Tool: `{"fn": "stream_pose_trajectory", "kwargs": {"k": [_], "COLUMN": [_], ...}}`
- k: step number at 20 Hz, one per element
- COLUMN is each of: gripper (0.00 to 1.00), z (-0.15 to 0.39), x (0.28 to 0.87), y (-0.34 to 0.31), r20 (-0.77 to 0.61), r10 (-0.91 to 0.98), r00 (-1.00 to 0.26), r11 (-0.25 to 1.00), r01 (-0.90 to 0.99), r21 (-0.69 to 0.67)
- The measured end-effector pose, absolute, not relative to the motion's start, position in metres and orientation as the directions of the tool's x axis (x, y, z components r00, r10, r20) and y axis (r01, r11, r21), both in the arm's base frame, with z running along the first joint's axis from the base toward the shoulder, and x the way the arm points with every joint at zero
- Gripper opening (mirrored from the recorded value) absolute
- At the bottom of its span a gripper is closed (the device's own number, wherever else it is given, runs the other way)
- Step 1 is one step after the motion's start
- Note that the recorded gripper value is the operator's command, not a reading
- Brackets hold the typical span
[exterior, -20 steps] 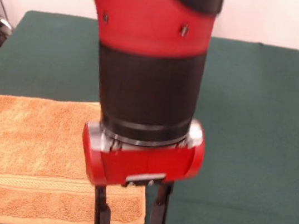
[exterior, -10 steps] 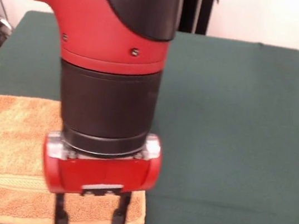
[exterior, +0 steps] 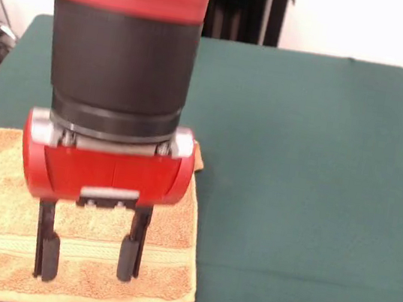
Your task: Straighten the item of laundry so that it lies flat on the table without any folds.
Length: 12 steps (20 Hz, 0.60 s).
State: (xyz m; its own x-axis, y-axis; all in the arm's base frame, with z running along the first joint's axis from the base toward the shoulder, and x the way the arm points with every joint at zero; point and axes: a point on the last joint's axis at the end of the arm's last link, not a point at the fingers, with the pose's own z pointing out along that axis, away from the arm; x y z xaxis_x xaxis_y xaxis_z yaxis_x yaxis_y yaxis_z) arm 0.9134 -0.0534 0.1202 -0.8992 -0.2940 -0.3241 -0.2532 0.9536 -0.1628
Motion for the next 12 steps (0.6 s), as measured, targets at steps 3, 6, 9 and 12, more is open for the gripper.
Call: {"fn": "stream_pose_trajectory", "kwargs": {"k": [3,6,9,12], "gripper": [1.00,1.00,1.00,1.00], "z": [0.136,0.153,0.165,0.168], "x": [0.913,0.912,0.914,0.916], "y": [-0.045,-0.030,-0.009,0.003], "r20": [-0.337,-0.373,-0.430,-0.463], "r10": [-0.290,-0.266,-0.224,-0.203], "r00": [-0.896,-0.889,-0.875,-0.863], "r11": [0.954,0.961,0.973,0.978], "r01": [-0.243,-0.216,-0.176,-0.155], "r21": [-0.174,-0.170,-0.148,-0.139]}}
